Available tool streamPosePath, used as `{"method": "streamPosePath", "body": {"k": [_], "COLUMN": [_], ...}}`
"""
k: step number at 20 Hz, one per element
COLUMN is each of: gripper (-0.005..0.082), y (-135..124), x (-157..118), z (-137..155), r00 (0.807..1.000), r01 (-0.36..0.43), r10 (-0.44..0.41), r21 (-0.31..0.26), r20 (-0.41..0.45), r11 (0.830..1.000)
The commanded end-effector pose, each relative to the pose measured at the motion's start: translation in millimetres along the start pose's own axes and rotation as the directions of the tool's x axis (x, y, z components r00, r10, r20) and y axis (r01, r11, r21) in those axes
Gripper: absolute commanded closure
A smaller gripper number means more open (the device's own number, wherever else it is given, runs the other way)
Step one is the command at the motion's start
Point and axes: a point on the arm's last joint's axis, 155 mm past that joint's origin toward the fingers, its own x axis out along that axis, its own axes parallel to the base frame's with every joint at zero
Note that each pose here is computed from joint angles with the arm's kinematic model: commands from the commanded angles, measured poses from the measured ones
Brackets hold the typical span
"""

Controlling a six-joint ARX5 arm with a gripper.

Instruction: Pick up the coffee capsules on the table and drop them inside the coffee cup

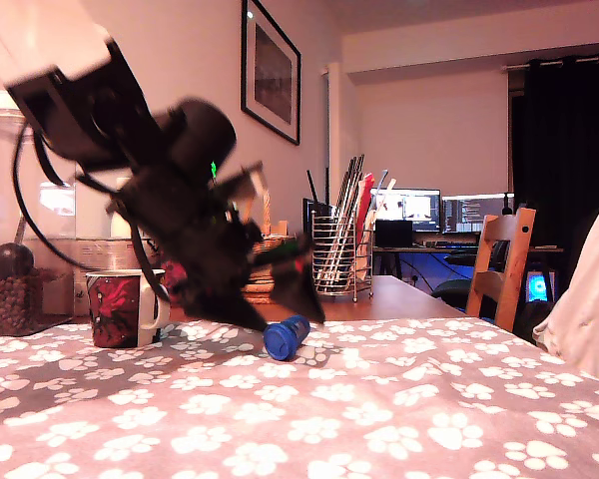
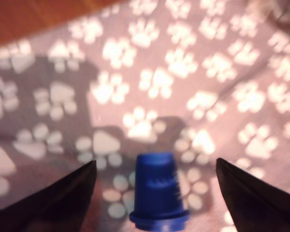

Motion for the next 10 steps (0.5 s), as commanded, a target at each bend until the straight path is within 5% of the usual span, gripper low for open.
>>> {"method": "streamPosePath", "body": {"k": [1, 7, 10], "gripper": [0.0060, 0.0062, 0.0156], "y": [-0.8, 0.2, -0.2], "x": [9.1, 12.3, 12.1], "z": [-10.5, -12.0, -15.4], "r00": [1.000, 0.999, 0.998], "r01": [0.004, -0.001, -0.002], "r10": [-0.004, -0.001, 0.000], "r21": [-0.008, -0.032, -0.037], "r20": [-0.027, -0.053, -0.071], "r11": [1.000, 0.999, 0.999]}}
